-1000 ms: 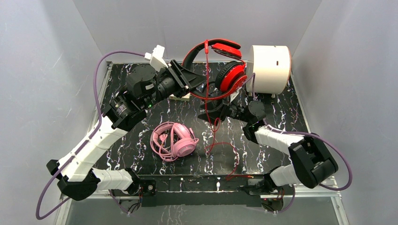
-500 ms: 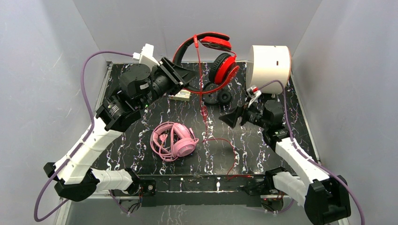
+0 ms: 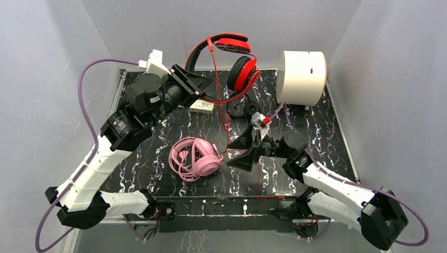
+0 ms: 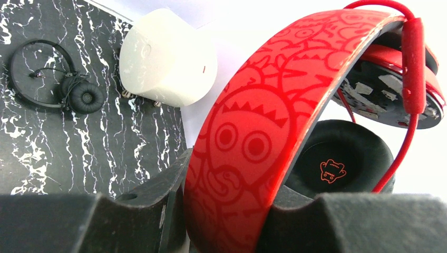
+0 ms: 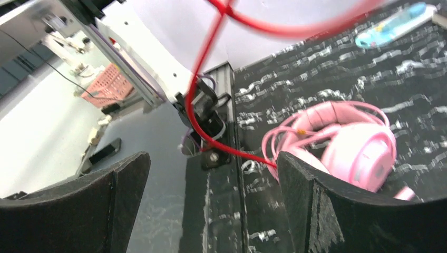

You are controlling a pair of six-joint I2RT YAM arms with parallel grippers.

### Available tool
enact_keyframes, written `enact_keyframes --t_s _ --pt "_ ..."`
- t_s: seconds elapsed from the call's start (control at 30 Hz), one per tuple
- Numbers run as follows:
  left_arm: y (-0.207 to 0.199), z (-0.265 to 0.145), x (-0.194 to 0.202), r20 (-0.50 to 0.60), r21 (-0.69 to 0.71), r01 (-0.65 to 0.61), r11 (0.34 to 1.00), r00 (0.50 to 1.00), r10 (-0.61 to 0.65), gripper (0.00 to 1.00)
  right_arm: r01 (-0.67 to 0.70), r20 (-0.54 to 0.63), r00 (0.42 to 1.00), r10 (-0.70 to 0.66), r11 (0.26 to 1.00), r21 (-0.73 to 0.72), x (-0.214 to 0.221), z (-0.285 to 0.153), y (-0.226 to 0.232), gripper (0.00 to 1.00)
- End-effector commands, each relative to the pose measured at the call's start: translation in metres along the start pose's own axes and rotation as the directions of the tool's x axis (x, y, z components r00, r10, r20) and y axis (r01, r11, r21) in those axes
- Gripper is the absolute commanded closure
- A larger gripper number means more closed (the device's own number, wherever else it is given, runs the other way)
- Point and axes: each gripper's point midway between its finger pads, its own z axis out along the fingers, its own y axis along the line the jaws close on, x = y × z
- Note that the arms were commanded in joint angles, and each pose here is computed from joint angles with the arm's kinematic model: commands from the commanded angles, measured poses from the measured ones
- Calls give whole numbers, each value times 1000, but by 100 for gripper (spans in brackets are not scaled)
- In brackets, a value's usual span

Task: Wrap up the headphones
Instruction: Wrap the headphones cable around the headphones.

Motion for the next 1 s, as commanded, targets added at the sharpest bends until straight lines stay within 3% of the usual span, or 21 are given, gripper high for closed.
enact_keyframes --t_s 0.0,0.1,0.23,0.33,0.43,0.53,0.57,0.67,0.77,0.9,0.97 --pt "-30 -15 -28 82 94 33 995 996 -41 100 104 255 963 -91 994 -39 -62 16 35 1" --pt "-29 -16 -27 81 96 38 995 996 -46 100 88 277 958 -72 995 -46 -68 25 37 4" --pt "-32 -17 -28 80 107 36 994 996 -45 100 56 303 952 -40 997 -46 -71 35 34 18" --pt "-33 -17 -27 76 108 35 994 996 -43 100 47 350 936 -25 997 -55 -80 39 33 34" --pt "-32 -16 -28 80 103 26 994 996 -35 100 23 364 931 -8 999 -36 -83 43 26 58" --pt "-25 -16 -32 105 66 -12 998 994 5 100 -11 353 935 -1 999 31 -79 39 15 97" --pt "-20 -16 -37 127 39 -29 999 992 23 100 -33 343 940 3 996 81 -75 33 9 100" --pt "-8 -27 -56 207 -37 -86 996 974 92 100 -86 285 958 -5 949 304 -44 1 -21 100" --pt "0 -42 -74 276 -91 -121 988 951 142 100 -115 236 972 -13 846 521 -13 -46 -46 100" --pt "2 -54 -84 320 -91 -113 989 938 136 100 -81 175 984 -31 798 597 10 -79 -46 100" --pt "-4 -56 -86 326 -63 -103 993 938 118 100 -92 123 992 11 733 674 29 -93 -60 100"
